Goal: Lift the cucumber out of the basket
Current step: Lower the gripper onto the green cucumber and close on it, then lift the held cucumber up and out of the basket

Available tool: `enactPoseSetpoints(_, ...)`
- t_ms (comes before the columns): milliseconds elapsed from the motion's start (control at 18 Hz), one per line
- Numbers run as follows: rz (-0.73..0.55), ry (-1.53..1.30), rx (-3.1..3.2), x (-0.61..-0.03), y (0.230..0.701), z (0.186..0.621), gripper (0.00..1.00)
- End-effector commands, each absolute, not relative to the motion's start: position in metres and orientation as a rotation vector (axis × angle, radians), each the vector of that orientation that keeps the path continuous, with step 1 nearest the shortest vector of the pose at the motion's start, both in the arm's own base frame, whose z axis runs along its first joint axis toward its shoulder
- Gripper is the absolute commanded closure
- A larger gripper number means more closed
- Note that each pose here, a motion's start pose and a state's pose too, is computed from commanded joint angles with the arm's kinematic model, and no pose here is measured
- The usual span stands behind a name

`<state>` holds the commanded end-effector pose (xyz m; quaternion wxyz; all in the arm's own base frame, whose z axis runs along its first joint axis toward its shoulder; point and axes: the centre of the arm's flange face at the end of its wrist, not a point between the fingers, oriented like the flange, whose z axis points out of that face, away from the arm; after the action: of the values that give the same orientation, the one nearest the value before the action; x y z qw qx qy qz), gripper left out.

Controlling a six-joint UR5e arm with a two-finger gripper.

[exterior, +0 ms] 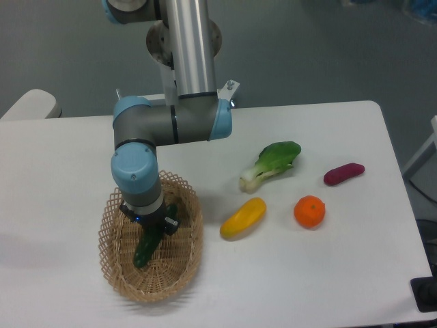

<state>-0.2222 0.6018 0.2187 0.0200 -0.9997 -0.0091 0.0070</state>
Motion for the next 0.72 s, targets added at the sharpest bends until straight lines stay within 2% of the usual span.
enactPoseSetpoints(222,0.044,-0.028,-3.074,-0.228,0.609,0.233,0.76)
enactPoseSetpoints(722,0.158,0.025,-2.966,-0.295,0.631,0.344,0.76)
